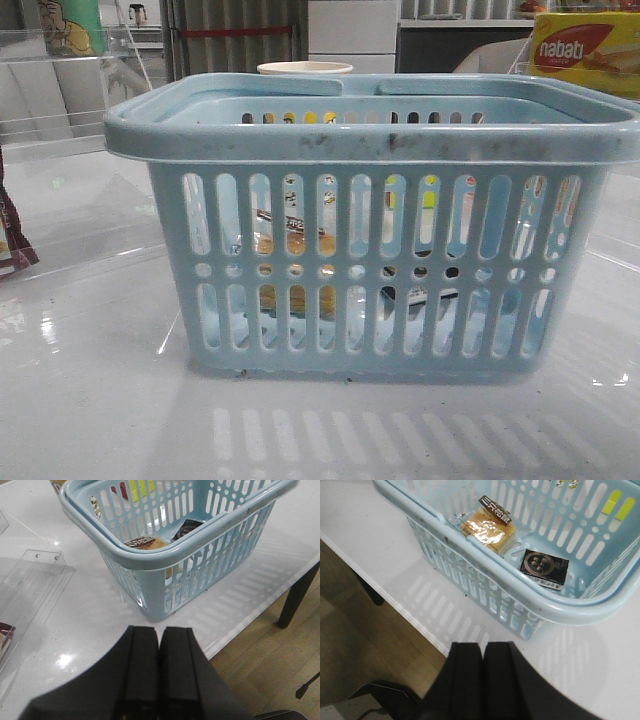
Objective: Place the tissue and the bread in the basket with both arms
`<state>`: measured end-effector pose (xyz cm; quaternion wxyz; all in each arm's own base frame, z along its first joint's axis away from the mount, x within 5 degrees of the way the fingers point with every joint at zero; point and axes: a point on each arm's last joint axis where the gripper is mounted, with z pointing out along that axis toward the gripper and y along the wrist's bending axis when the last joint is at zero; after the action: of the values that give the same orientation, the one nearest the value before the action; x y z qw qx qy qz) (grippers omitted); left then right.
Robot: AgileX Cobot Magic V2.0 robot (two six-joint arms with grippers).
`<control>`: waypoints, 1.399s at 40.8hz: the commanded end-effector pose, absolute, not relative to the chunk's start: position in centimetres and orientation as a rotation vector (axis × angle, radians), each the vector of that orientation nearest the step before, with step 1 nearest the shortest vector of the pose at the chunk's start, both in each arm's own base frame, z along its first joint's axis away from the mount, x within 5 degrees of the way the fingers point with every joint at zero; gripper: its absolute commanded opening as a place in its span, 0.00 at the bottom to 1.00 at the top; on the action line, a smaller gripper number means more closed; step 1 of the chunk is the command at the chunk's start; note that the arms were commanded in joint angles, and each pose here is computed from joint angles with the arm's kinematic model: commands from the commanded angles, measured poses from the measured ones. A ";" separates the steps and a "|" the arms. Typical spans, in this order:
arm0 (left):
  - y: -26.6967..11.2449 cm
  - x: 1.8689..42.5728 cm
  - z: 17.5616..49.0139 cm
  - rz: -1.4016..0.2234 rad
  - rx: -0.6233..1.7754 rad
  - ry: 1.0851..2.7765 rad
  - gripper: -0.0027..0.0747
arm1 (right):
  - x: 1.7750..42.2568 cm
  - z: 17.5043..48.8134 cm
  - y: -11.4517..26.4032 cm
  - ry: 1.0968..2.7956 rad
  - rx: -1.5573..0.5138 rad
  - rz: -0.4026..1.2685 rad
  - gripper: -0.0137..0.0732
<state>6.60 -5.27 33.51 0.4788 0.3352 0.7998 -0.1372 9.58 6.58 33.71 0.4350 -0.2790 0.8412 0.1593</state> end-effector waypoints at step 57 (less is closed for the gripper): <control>-0.4 5.3 22.3 -0.034 0.088 1.330 0.15 | 9.7 34.9 6.6 2.024 -0.677 0.396 0.22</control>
<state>5.53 -0.52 21.54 0.7530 0.0533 0.6557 -0.0110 9.48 6.54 33.57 0.4268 -0.2817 0.8448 0.1576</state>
